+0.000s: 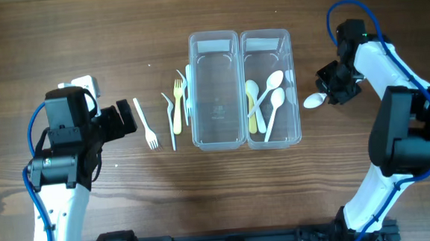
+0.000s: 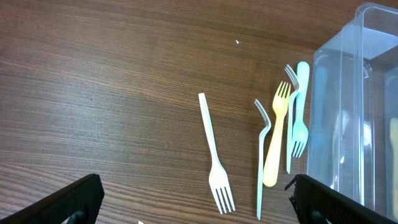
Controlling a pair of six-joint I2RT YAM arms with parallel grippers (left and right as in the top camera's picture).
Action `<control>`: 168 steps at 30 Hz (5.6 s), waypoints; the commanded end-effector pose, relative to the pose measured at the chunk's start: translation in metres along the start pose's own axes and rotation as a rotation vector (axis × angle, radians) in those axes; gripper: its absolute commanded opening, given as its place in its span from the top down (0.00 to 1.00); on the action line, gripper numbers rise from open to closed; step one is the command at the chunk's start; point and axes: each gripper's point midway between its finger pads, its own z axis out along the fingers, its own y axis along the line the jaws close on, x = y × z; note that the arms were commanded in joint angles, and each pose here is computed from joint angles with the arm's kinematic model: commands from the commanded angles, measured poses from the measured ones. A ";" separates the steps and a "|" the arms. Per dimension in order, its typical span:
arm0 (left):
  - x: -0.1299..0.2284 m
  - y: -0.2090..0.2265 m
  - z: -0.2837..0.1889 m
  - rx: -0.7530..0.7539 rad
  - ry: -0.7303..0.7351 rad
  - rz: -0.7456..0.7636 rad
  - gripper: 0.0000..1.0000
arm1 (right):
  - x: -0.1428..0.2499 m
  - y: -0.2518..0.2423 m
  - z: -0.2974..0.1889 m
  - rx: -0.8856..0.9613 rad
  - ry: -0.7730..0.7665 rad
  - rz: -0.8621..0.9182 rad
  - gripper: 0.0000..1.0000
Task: Pack container
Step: 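Grasp the last white spoon with the right gripper, then place the white spoon into the right container and withdraw right arm, then move the left gripper to the white fork and grasp it, then carry the white fork into the left container and release it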
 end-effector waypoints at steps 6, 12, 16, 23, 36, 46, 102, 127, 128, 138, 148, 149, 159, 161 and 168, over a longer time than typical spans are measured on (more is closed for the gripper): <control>-0.008 0.002 -0.004 -0.007 -0.024 0.010 0.00 | 0.002 -0.017 0.024 0.059 -0.022 0.013 0.69; -0.008 0.002 -0.004 -0.007 -0.024 0.010 0.00 | 0.002 -0.017 0.032 0.067 -0.015 -0.038 0.76; -0.008 0.002 -0.004 -0.006 -0.023 0.010 0.00 | 0.000 -0.017 0.032 0.067 -0.024 -0.086 0.83; -0.008 0.002 -0.004 -0.007 -0.023 0.010 0.00 | -0.010 -0.032 0.028 0.113 -0.040 -0.190 0.96; -0.008 0.002 -0.004 -0.006 -0.025 0.010 0.00 | -0.029 -0.015 -0.054 -0.027 -0.227 -0.355 0.96; -0.009 0.002 -0.004 -0.006 -0.025 0.011 0.00 | 0.028 0.040 -0.142 -0.386 -0.288 -0.612 0.96; 0.076 0.000 0.114 -0.061 0.453 -0.311 0.42 | -0.029 -0.063 -0.205 -0.310 -0.453 -0.452 0.00; 0.096 0.003 0.169 -0.198 0.453 -0.097 0.59 | -0.029 -0.063 -0.205 -0.310 -0.452 -0.452 0.00; 0.097 0.004 0.168 -0.208 0.456 -0.094 0.66 | -0.029 -0.063 -0.205 -0.310 -0.452 -0.453 0.00; 0.100 -0.007 0.165 -0.165 0.484 -0.095 0.96 | -0.029 -0.063 -0.205 -0.310 -0.452 -0.453 0.00; 0.006 -0.083 0.105 -0.034 0.392 0.082 0.96 | -0.029 -0.063 -0.205 -0.310 -0.452 -0.453 0.00; -0.010 -0.100 0.091 -0.007 0.359 0.104 0.96 | -0.029 -0.063 -0.205 -0.310 -0.453 -0.452 0.00; -0.004 -0.242 0.035 0.251 0.218 0.369 0.96 | -0.029 -0.063 -0.205 -0.310 -0.452 -0.452 0.00; 0.004 -0.256 0.039 0.271 0.218 0.394 0.96 | -0.029 -0.063 -0.205 -0.310 -0.452 -0.453 0.00; 0.047 -0.260 0.095 0.201 0.347 0.424 0.94 | -0.029 -0.063 -0.205 -0.310 -0.452 -0.453 0.00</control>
